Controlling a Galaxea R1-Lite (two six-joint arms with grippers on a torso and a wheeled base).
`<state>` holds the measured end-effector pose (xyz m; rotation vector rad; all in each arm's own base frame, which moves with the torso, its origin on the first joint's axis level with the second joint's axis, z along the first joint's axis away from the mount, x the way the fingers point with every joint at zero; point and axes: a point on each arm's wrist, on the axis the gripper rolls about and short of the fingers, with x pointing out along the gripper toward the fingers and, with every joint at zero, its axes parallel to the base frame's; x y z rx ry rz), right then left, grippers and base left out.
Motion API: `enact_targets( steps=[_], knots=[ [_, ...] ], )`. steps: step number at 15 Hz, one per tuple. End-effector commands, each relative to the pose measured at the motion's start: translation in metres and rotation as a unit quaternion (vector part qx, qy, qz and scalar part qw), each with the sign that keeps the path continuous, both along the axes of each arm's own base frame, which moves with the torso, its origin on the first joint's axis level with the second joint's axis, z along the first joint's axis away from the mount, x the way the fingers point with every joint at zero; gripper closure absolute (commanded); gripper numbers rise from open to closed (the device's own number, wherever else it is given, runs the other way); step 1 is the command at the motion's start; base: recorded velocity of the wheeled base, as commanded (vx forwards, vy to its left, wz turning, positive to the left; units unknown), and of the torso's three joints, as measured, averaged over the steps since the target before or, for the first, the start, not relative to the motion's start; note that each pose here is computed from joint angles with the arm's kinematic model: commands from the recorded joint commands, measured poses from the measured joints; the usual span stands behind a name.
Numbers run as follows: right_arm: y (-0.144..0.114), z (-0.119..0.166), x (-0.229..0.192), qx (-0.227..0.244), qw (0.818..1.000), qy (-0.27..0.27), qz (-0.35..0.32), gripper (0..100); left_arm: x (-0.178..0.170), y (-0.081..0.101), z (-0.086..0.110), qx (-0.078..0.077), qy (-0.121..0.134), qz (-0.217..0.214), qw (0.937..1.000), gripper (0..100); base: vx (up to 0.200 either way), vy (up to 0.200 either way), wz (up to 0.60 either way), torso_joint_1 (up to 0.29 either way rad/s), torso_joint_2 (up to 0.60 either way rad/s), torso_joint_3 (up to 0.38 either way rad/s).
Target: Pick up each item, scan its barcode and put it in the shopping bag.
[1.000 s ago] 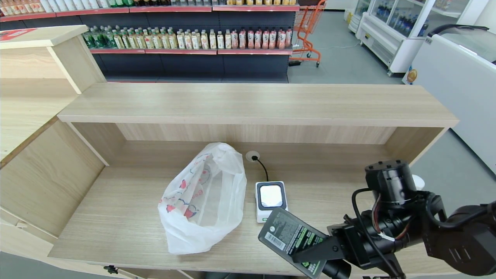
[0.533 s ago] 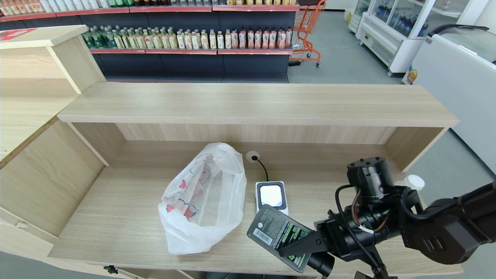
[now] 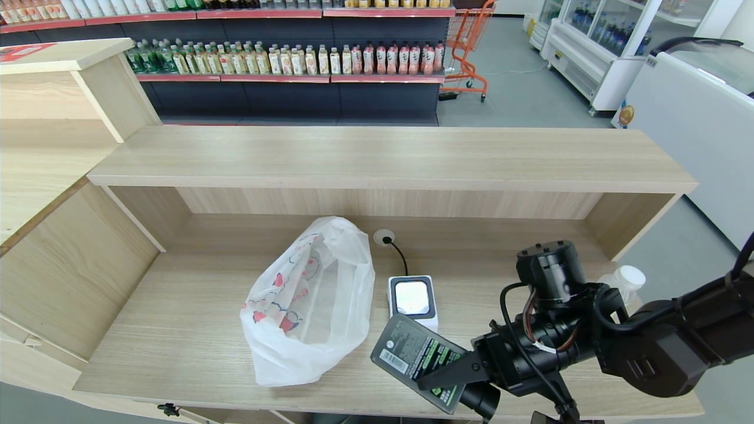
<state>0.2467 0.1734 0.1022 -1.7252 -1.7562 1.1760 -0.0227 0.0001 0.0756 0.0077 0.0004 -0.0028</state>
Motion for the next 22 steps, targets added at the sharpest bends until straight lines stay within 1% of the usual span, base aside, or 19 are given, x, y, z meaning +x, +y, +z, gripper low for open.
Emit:
enact_targets(
  steps=[1,3,5,7,8,9,10,11,12,13,14,15,16,17,18,19,20,21,22],
  knots=[
    [-0.001,0.0,-0.001,-0.001,1.0,0.002,0.0,100,0.0,0.0,0.0,0.0,0.0,0.0,1.0,0,0.0,0.0,0.0,0.0,0.0,0.0],
    [-0.001,-0.001,-0.002,-0.002,1.0,0.004,0.0,100,0.0,0.0,0.0,0.0,0.0,0.001,1.0,0,0.0,0.0,0.0,0.0,0.0,0.0],
    [-0.004,0.002,-0.006,-0.003,1.0,0.019,-0.006,100,0.0,0.0,0.0,0.0,0.0,0.0,1.0,0,0.0,0.0,0.0,0.0,0.0,0.0],
    [-0.008,0.02,-0.014,-0.008,0.992,0.121,-0.039,100,0.0,0.0,0.0,0.0,0.0,0.001,1.0,0,0.0,0.0,0.0,0.0,0.0,0.0],
    [-0.013,0.034,-0.023,-0.006,0.986,0.158,-0.049,100,0.0,0.0,0.0,0.0,0.0,0.0,1.0,0,0.0,0.0,0.0,0.0,0.0,0.0],
    [-0.024,0.053,-0.033,0.006,0.982,0.178,-0.065,100,0.0,0.0,0.0,-0.001,0.0,0.0,1.0,0,0.0,0.0,0.0,0.0,0.0,0.0],
    [-0.043,0.066,-0.04,0.014,0.971,0.216,-0.101,100,0.0,0.0,0.0,0.0,0.0,0.001,1.0,0,0.0,0.0,0.0,0.0,0.0,0.0],
    [-0.062,0.066,-0.05,0.003,0.945,0.298,-0.133,100,0.0,0.0,0.0,0.0,0.0,0.0,1.0,0,0.0,0.0,0.0,0.0,0.0,0.0],
    [-0.078,0.075,-0.063,0.003,0.915,0.368,-0.166,100,0.0,0.0,0.0,0.0,0.0,0.0,1.0,0,0.0,0.0,0.0,0.0,0.0,0.0],
    [-0.098,0.084,-0.067,0.021,0.877,0.428,-0.217,100,0.0,0.0,0.0,0.0,0.0,0.0,1.0,0,0.0,0.0,0.0,0.0,0.0,0.0],
    [-0.115,0.09,-0.071,0.045,0.834,0.484,-0.259,100,0.0,0.0,0.0,0.0,0.0,0.0,1.0,0,0.0,0.0,0.0,0.0,0.0,0.0],
    [-0.121,0.092,-0.074,0.056,0.802,0.526,-0.277,100,0.0,0.0,0.0,0.0,0.0,0.0,1.0,0,0.0,0.0,0.0,0.0,0.0,0.0],
    [-0.132,0.093,-0.074,0.078,0.725,0.613,-0.305,100,0.0,0.0,0.0,0.0,0.0,0.0,1.0,0,0.0,0.0,0.0,0.0,0.0,0.0],
    [-0.14,0.093,-0.069,0.096,0.676,0.656,-0.321,100,0.0,0.0,0.0,0.0,0.0,0.001,1.0,0,0.0,0.0,0.0,0.0,0.0,0.0],
    [-0.146,0.089,-0.064,0.107,0.632,0.692,-0.331,100,0.0,0.0,0.0,0.0,0.0,0.0,1.0,0,0.0,0.0,0.0,0.0,0.0,0.0],
    [-0.149,0.082,-0.054,0.113,0.568,0.743,-0.335,100,0.0,0.0,0.0,-0.001,0.0,0.0,1.0,0,0.0,0.0,0.0,0.0,0.0,0.0],
    [-0.152,0.078,-0.048,0.115,0.529,0.77,-0.336,100,0.0,0.0,0.0,0.0,0.0,0.0,1.0,0,0.0,0.0,0.0,0.0,0.0,0.0],
    [-0.156,0.067,-0.035,0.119,0.455,0.815,-0.339,100,0.0,0.0,0.0,0.0,0.0,0.0,1.0,0,0.0,0.0,0.0,0.0,0.0,0.0],
    [-0.156,0.058,-0.021,0.115,0.401,0.844,-0.337,100,0.0,0.0,0.0,0.0,0.0,0.001,1.0,0,0.0,0.0,0.0,0.0,0.0,0.0]
  ],
)
